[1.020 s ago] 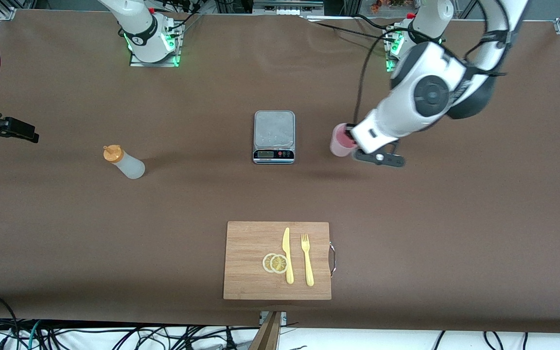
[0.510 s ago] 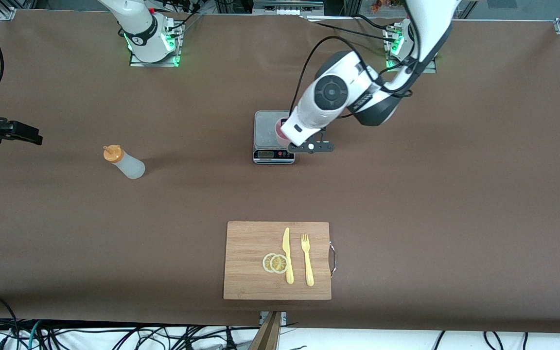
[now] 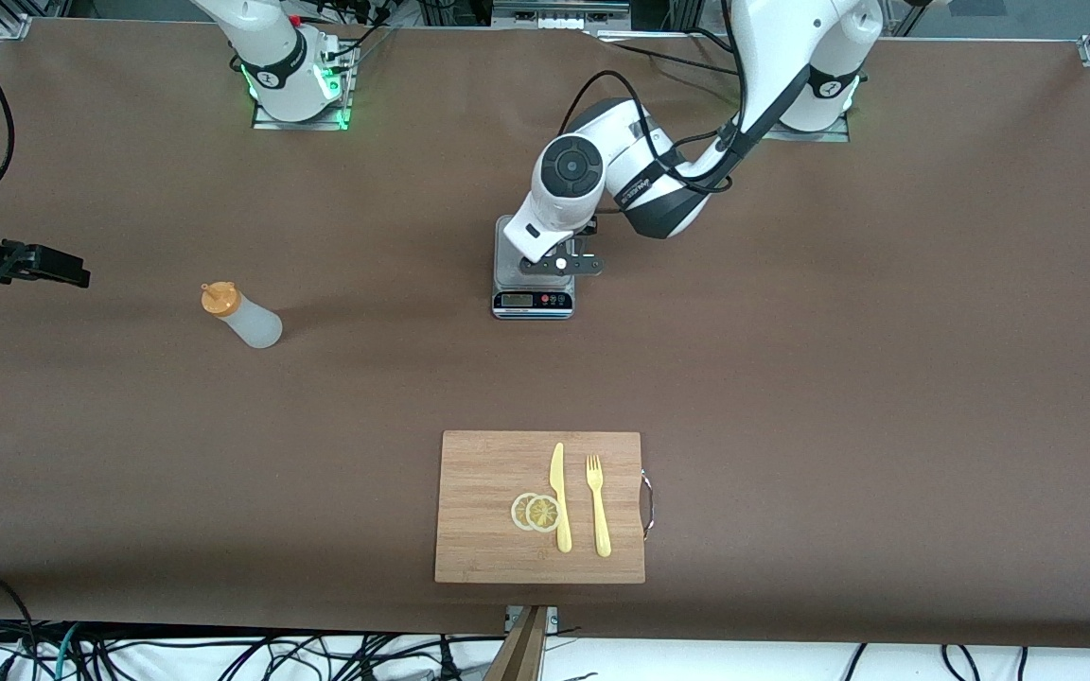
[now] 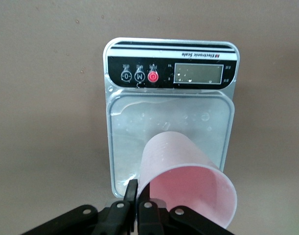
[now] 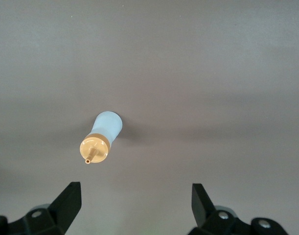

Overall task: Add sauce to pink cup with both arms
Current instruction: 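Release the cup on the scale and raise the left gripper away, then grasp the white sauce bottle with the right gripper and lift it, then carry the sauce bottle with the right gripper over the pink cup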

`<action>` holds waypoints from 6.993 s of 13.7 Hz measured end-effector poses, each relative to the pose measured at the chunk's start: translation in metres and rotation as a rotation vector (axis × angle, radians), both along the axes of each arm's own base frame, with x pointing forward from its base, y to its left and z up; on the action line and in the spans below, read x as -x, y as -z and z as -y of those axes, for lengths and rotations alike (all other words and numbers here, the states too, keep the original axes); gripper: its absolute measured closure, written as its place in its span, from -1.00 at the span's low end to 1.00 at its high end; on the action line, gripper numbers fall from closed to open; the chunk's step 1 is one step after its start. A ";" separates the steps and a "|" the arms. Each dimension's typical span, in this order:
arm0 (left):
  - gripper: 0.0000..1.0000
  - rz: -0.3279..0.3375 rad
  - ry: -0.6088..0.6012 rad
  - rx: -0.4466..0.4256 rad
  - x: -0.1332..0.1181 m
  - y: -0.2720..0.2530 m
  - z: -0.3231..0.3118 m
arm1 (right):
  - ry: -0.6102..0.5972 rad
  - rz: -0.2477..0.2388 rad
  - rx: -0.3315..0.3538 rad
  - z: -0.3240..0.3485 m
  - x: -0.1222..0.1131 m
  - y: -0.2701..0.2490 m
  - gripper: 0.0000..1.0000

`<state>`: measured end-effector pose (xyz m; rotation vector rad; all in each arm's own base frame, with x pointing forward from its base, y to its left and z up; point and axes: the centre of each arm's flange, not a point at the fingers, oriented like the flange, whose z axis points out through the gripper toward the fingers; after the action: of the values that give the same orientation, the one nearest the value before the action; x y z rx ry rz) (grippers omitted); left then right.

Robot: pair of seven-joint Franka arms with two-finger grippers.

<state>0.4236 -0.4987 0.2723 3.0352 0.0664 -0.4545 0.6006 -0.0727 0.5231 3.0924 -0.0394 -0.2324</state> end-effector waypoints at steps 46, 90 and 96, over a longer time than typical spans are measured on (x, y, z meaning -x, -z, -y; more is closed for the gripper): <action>-1.00 0.204 0.063 -0.072 -0.114 -0.297 -0.435 | -1.313 0.956 -1.318 0.085 0.062 0.395 -1.00; -1.00 0.203 0.055 -0.074 -0.114 -0.297 -0.435 | -1.681 0.211 -0.721 -0.293 -0.037 0.235 0.37; -1.00 0.203 0.055 -0.074 -0.114 -0.297 -0.435 | -1.768 0.030 -0.558 -0.369 -0.004 0.232 0.37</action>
<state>0.5377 -0.0638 0.5694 3.1433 -0.0126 -0.1483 0.6050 0.2963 0.2906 2.1715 2.7255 -0.0705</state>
